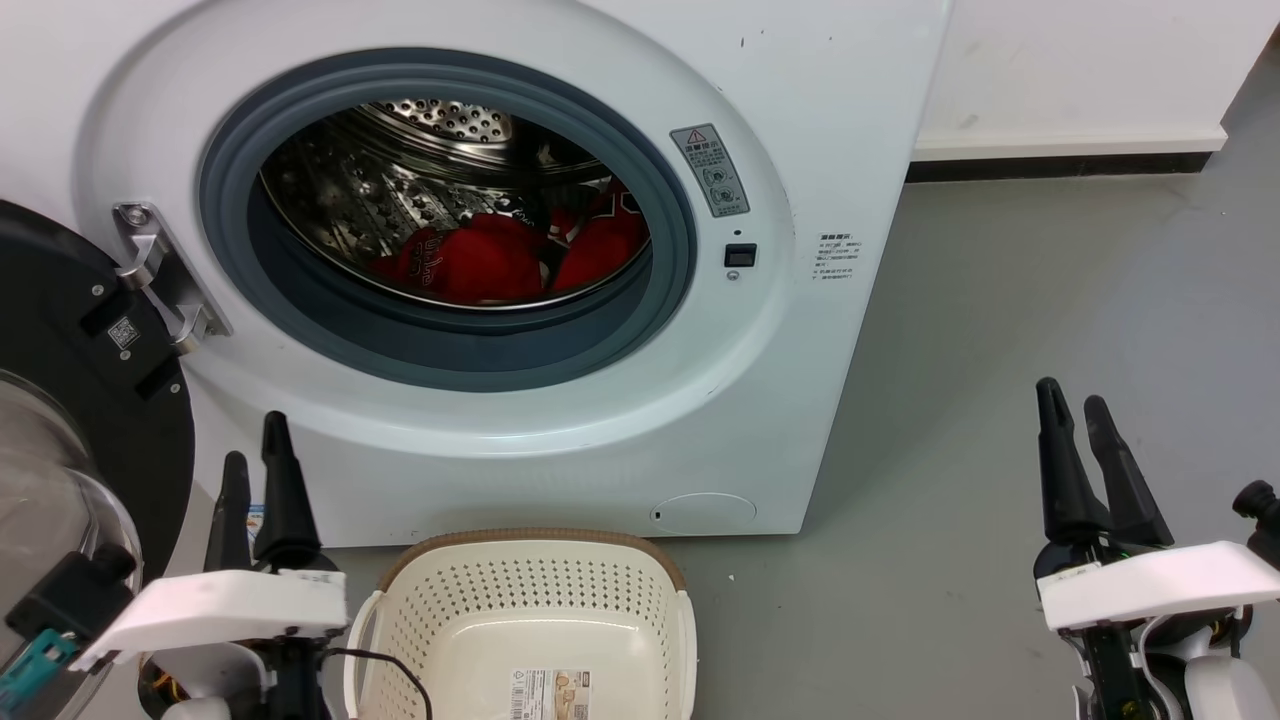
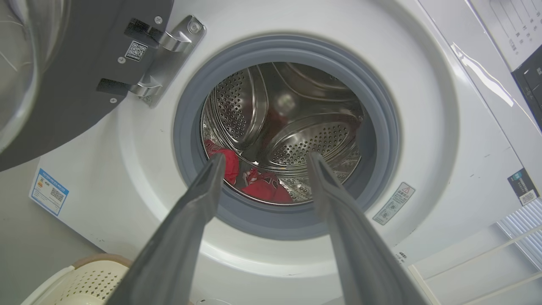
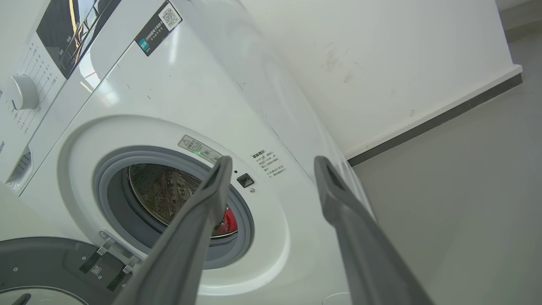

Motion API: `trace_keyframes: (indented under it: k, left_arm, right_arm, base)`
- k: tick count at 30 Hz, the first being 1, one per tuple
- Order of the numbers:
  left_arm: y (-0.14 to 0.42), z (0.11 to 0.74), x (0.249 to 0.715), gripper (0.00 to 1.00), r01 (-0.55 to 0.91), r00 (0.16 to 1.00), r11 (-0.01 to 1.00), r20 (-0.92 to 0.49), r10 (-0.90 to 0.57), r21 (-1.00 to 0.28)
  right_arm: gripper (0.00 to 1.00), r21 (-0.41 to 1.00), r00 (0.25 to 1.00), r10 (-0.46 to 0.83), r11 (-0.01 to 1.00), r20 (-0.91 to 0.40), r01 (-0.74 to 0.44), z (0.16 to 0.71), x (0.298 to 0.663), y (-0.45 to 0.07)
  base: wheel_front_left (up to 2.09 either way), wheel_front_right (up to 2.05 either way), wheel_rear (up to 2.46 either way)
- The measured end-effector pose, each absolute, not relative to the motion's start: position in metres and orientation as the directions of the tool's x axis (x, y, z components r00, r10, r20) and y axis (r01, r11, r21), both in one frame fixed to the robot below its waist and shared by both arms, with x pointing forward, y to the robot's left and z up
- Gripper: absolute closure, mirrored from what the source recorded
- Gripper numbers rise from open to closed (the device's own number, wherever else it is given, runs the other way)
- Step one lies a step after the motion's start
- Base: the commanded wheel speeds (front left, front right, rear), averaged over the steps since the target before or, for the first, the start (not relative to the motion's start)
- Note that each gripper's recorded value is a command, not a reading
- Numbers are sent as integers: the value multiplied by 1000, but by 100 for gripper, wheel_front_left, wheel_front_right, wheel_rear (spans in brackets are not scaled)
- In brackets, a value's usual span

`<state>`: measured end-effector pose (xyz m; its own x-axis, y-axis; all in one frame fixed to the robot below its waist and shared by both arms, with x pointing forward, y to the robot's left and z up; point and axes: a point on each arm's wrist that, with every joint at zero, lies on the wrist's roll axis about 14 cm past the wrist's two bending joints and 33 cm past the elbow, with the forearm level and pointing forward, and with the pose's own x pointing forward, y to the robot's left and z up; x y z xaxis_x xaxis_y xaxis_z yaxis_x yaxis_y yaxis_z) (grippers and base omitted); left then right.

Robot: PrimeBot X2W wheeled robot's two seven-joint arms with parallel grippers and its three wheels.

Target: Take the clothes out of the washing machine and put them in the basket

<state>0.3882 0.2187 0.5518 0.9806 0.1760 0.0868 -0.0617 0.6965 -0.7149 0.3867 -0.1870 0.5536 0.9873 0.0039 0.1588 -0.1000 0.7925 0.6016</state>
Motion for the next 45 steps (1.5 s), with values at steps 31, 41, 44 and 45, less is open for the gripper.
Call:
trace_keyframes:
  k: [31, 41, 44, 45]
  left_arm:
    - [179, 577, 379, 0, -8, 971, 954, 227, 80, -301]
    - [170, 565, 375, 0, -2, 977, 976, 207, 48, -217]
    - [167, 562, 375, 0, 4, 978, 983, 204, 34, -183]
    - [166, 561, 375, 0, 6, 979, 985, 203, 30, -174]
  right_arm:
    - [0, 166, 966, 109, 974, 235, -151, 571, 384, -160]
    - [0, 66, 967, 134, 986, 219, -151, 563, 379, -155]
    - [0, 34, 966, 143, 987, 216, -154, 561, 379, -153]
    - [0, 25, 966, 146, 988, 215, -155, 561, 379, -153]
  base:
    - [0, 0, 0]
    - [0, 0, 0]
    - [0, 0, 0]
    - [0, 0, 0]
